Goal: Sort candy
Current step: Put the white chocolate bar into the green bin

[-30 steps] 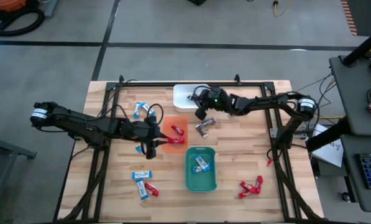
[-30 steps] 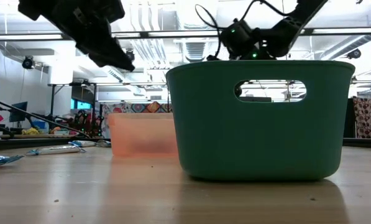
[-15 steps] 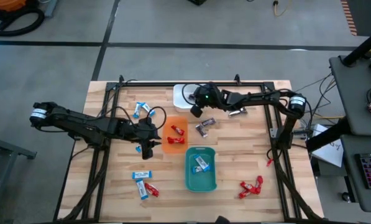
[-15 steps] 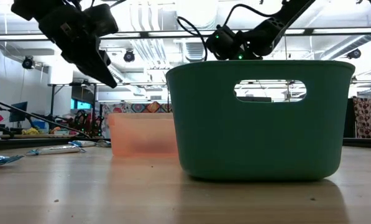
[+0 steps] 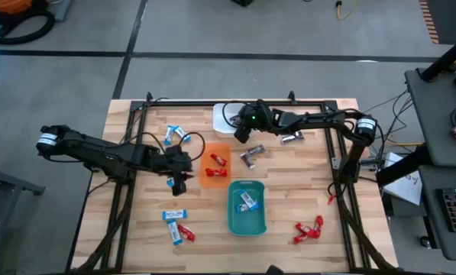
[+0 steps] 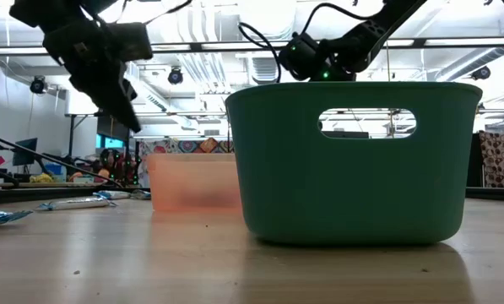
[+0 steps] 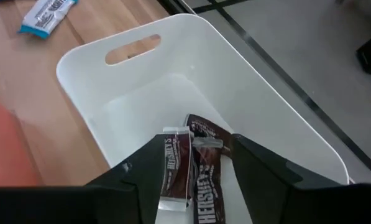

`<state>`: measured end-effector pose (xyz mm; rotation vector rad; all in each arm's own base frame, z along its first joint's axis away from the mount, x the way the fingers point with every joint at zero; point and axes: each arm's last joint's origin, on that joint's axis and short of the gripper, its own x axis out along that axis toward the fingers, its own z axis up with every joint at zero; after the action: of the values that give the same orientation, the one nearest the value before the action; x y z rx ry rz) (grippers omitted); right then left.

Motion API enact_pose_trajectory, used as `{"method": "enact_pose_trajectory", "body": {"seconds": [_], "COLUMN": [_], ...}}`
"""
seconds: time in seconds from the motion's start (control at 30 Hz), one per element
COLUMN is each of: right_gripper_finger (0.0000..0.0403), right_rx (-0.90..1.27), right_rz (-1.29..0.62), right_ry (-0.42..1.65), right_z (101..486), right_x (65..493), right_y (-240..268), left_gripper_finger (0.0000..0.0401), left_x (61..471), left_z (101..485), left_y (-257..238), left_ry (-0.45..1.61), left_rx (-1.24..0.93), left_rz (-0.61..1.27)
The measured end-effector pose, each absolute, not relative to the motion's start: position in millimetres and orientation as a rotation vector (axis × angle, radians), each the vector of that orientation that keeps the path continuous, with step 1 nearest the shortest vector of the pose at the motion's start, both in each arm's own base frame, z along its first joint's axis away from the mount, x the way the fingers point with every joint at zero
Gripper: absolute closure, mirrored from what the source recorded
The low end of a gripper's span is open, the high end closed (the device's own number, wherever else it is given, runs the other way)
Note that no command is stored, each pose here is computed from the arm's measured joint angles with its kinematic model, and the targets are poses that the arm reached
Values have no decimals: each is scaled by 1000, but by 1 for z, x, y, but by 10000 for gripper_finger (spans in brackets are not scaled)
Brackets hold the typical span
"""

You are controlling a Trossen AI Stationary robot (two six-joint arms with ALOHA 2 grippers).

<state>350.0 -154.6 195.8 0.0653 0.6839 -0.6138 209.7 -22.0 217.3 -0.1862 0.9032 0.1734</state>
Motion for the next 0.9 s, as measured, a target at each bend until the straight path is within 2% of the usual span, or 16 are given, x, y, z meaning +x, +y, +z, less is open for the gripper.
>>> {"method": "enact_pose_trajectory", "body": {"seconds": [0.27, 0.43, 0.67, 0.9], "right_gripper_finger": [226, 234, 241, 241], "right_rx": [78, 67, 55, 59], "right_rz": [-593, -562, -490, -423], "right_ry": [679, 686, 691, 647], "right_z": [215, 233, 250, 261], "right_x": [343, 335, 327, 317], "right_y": [-144, -128, -96, -66], "left_gripper_finger": [314, 314, 314, 297], "left_x": [195, 187, 178, 164], "left_z": [208, 205, 190, 166], "left_y": [-26, -35, -54, -59], "left_ry": [1071, 1141, 1114, 1092], "left_rx": [-307, -294, -193, -150], "left_rz": [250, 244, 244, 344]}}
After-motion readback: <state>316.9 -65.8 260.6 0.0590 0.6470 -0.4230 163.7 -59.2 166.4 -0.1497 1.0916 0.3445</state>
